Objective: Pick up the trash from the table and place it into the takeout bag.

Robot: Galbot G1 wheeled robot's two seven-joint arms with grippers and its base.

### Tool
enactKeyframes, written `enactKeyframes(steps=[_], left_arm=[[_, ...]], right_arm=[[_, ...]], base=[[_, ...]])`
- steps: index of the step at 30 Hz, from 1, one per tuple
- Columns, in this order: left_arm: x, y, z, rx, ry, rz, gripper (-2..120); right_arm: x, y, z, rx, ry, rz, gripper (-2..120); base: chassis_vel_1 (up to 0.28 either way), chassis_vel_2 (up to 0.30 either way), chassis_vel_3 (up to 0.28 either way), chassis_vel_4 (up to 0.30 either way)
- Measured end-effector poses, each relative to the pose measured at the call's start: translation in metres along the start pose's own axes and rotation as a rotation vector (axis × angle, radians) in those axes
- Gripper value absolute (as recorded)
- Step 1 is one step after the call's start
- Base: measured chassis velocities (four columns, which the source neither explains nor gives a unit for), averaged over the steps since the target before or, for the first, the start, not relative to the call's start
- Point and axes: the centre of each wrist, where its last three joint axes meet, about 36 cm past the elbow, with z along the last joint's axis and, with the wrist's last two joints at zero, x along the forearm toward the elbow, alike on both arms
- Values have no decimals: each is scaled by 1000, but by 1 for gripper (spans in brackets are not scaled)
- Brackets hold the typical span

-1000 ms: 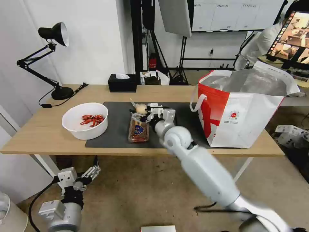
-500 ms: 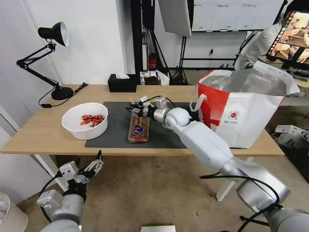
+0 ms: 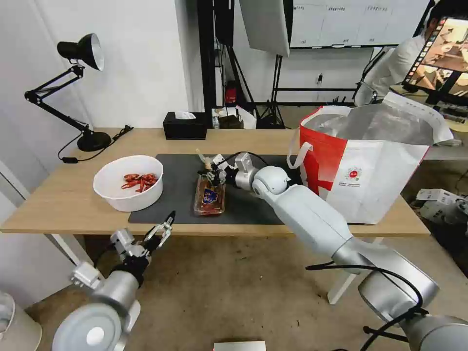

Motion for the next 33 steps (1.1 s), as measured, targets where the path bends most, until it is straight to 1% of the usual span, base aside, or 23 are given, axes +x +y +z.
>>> enactKeyframes(steps=[5,10,13,15,21,30,33], left_arm=[[-20,5,-4,7,25,-20,100],[-28,7,-5,12,35,-17,100],[-42,6,-11,43,42,-4,100],[-46,6,-12,48,44,-3,100],[-64,7,-9,51,68,-11,100],[-77,7,-7,49,81,-10,100],[-81,4,-6,46,84,0,100]], right_arm=[[4,0,6,-32,8,18,0],[5,-1,9,-41,12,22,0],[9,-4,12,-46,23,33,0],[11,-4,13,-46,24,35,0],[19,-4,21,-53,34,35,0],[24,-3,26,-71,30,29,0],[25,-1,24,-77,25,23,0]], base=[[0,0,0,0],[0,0,0,0],[0,0,0,0],[0,0,0,0],[0,0,0,0],[0,0,0,0],[0,0,0,0]])
